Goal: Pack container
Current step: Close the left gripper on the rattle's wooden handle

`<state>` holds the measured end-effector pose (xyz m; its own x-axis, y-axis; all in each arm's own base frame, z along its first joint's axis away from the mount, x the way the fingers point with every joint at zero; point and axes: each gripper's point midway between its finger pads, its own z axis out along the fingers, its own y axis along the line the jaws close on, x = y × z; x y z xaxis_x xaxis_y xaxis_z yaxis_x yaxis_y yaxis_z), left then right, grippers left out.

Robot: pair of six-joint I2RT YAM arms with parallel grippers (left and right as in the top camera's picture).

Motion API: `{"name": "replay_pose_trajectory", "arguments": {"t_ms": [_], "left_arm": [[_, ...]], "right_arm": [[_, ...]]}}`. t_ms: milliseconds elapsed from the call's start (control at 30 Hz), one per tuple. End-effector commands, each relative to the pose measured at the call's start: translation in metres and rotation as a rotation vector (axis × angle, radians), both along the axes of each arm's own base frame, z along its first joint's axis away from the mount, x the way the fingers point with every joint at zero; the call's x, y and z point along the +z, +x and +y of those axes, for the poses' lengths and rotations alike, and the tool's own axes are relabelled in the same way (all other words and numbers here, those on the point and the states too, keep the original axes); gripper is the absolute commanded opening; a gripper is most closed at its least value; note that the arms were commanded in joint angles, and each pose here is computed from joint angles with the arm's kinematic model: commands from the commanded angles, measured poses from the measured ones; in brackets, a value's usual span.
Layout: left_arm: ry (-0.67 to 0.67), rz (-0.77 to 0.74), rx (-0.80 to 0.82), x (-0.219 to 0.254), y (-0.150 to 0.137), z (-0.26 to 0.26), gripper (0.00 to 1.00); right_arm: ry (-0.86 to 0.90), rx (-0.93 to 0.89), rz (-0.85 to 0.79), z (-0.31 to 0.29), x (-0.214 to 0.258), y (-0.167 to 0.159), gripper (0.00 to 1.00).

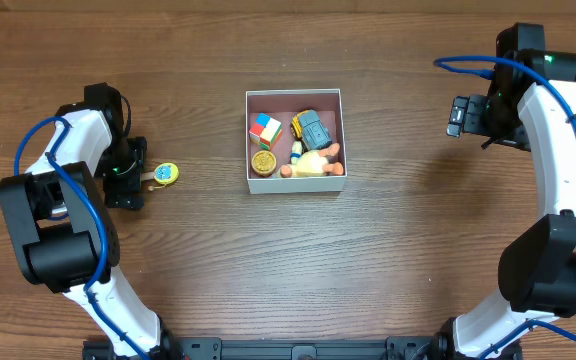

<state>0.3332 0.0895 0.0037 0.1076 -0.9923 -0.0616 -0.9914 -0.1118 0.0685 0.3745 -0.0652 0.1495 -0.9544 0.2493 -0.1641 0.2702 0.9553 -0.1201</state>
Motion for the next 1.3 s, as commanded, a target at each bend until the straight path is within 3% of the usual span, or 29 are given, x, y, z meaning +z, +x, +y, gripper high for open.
{"name": "replay_pose_trajectory", "arguments": {"t_ms": [0, 600, 1167, 1267], "left_arm": [[0.028, 0.036, -0.025, -0.008, -0.005, 0.005, 1.0], [0.033, 0.043, -0.047, -0.017, -0.01, 0.0, 1.0], [-0.084, -0.021, -0.087, -0.025, 0.0, -0.022, 1.0], [-0.099, -0.021, -0.086, -0.025, -0.001, -0.024, 0.93]], "right_arm": [[-0.016, -0.004, -0.016, -0.003, 0.005, 0.001, 1.0], [-0.016, -0.004, -0.016, -0.003, 0.005, 0.001, 1.0], [-0.016, -0.004, -0.016, -0.003, 0.005, 0.001, 1.0], [-0.016, -0.004, -0.016, -0.003, 0.005, 0.001, 1.0]]}}
